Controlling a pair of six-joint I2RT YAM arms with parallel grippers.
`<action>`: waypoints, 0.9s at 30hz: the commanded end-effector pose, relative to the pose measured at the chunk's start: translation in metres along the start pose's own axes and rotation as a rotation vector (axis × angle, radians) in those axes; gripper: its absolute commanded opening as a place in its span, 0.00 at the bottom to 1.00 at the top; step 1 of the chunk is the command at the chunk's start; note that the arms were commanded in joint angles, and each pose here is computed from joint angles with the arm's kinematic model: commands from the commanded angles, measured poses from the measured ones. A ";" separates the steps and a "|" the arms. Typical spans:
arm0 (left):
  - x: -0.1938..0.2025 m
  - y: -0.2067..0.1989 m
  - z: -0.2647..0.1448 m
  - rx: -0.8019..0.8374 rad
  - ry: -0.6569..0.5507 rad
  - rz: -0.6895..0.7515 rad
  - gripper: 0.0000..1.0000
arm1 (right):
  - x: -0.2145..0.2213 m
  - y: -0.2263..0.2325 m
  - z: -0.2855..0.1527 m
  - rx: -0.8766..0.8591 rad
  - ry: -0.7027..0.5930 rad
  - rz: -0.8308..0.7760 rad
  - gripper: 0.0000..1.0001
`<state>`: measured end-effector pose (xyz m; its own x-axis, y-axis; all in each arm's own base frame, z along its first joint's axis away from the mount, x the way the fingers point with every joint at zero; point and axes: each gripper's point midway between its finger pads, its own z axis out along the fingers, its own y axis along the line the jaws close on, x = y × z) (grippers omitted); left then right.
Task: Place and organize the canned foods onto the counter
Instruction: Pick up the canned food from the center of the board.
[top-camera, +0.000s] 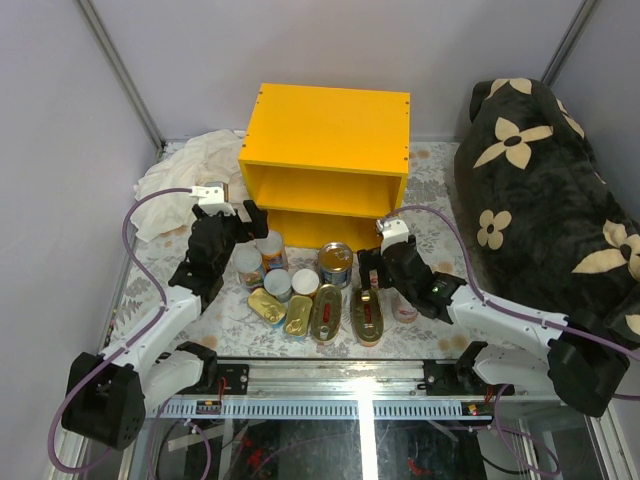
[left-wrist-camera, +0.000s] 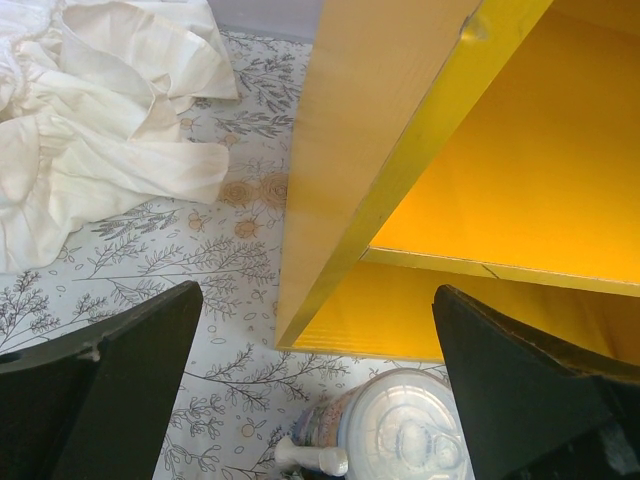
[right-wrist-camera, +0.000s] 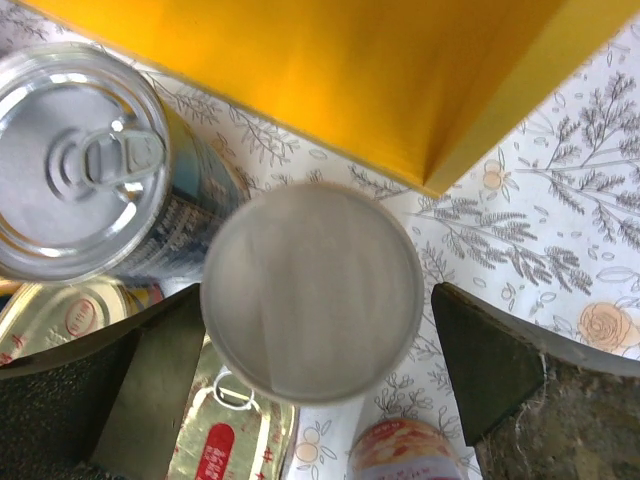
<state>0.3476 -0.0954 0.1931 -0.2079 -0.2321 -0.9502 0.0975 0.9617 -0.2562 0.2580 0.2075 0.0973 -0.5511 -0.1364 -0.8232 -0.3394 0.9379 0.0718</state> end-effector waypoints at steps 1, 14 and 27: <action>-0.003 0.000 0.002 -0.005 -0.024 0.014 1.00 | -0.012 0.002 -0.003 -0.033 -0.117 0.066 1.00; -0.004 0.001 0.001 -0.010 -0.026 0.013 1.00 | 0.007 0.002 0.008 -0.041 -0.086 0.043 0.97; -0.002 0.003 0.000 -0.013 -0.025 0.011 1.00 | -0.034 0.013 -0.015 -0.108 -0.179 0.034 0.36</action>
<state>0.3482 -0.0951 0.1903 -0.2143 -0.2287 -0.9496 0.0933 0.9630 -0.2530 0.2465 0.2050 0.0813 -0.5280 -0.1244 -0.8401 -0.3817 0.9184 0.1040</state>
